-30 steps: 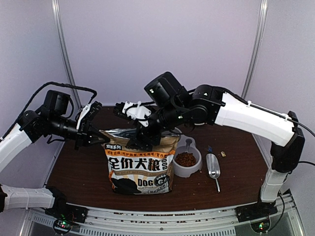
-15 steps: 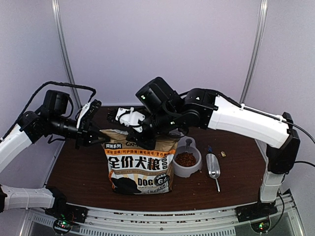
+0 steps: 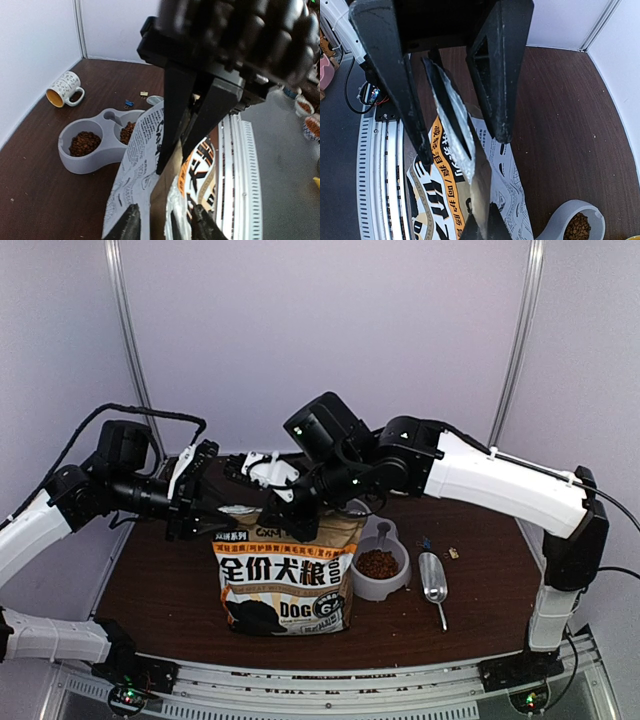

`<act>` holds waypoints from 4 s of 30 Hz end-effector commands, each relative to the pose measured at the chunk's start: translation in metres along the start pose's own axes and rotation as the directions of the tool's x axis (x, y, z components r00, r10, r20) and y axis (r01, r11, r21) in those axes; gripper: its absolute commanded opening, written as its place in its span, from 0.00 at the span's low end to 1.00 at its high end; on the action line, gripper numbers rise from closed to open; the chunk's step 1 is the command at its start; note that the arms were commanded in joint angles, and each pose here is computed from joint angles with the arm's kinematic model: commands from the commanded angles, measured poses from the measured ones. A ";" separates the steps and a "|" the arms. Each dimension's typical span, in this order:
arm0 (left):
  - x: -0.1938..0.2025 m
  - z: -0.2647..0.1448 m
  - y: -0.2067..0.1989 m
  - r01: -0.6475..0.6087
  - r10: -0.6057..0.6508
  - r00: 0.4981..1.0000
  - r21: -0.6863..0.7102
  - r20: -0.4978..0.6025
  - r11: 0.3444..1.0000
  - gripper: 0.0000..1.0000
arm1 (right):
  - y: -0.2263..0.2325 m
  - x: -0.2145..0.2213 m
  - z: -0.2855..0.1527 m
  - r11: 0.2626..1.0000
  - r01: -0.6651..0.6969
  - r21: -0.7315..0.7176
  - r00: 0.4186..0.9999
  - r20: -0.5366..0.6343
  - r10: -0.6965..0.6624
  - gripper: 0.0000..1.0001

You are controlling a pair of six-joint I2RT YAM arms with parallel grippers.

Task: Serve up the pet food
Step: Press the seal on the pet food bag.

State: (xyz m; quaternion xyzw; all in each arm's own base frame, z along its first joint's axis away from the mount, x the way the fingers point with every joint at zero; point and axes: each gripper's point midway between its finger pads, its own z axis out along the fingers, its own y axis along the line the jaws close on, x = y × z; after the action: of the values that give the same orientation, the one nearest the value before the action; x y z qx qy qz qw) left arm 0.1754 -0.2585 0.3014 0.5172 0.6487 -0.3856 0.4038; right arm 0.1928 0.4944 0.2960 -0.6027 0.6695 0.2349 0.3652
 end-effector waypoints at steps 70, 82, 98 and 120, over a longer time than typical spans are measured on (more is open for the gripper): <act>-0.023 -0.041 0.023 0.142 -0.101 0.984 -0.308 0.144 0.941 0.50 | -0.033 0.109 -0.104 0.959 -0.081 0.270 0.995 -0.031 0.092 0.00; -0.011 -0.056 0.030 0.715 -0.638 0.698 -0.262 0.324 0.649 0.82 | -0.031 0.106 -0.094 0.883 0.083 0.461 0.996 -0.048 -0.069 0.00; 0.002 -0.002 0.032 0.862 -0.838 0.503 -0.051 0.210 0.505 0.78 | 0.002 0.114 -0.069 0.871 0.192 0.453 0.981 -0.098 -0.166 0.00; 0.003 0.007 0.013 0.860 -0.857 0.507 0.015 0.092 0.511 0.42 | 0.003 0.118 -0.059 0.862 0.228 0.453 0.973 -0.143 -0.182 0.00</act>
State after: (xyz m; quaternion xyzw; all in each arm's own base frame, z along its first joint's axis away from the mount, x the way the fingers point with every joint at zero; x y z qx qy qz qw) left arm 0.1875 -0.2559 0.2759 0.0761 0.8274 -0.5276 0.1770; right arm 0.1851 0.3741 0.2709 -0.5412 0.6529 0.0114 0.5299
